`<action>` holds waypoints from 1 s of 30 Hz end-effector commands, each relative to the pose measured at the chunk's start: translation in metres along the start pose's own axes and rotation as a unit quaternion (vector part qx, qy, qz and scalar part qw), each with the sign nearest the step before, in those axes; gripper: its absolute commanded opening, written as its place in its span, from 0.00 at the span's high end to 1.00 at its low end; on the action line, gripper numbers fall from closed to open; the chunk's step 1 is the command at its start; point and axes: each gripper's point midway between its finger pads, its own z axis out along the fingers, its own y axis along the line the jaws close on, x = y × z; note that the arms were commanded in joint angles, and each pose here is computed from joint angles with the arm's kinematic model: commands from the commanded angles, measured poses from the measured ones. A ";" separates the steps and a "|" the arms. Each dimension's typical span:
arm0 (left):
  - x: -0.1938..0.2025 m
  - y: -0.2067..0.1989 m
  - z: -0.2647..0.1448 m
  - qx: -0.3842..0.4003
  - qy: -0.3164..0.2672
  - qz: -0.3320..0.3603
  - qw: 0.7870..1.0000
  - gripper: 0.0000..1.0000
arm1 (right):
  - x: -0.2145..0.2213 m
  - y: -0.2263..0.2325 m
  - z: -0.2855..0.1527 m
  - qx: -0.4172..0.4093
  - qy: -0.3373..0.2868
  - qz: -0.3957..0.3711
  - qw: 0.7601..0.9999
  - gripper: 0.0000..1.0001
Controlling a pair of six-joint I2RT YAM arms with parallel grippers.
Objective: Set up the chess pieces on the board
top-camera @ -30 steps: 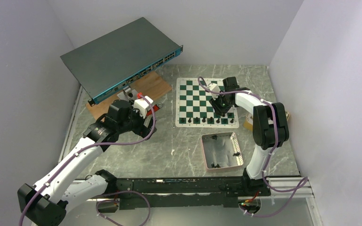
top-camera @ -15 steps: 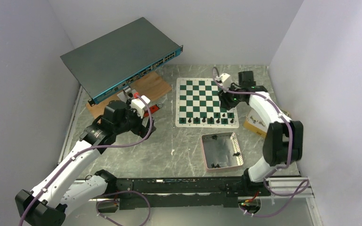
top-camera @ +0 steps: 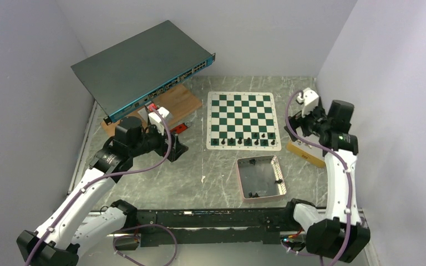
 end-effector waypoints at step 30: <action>-0.080 -0.019 -0.015 0.025 -0.066 0.022 0.997 0.01 | -0.056 -0.019 -0.083 0.153 -0.144 0.273 0.939 0.00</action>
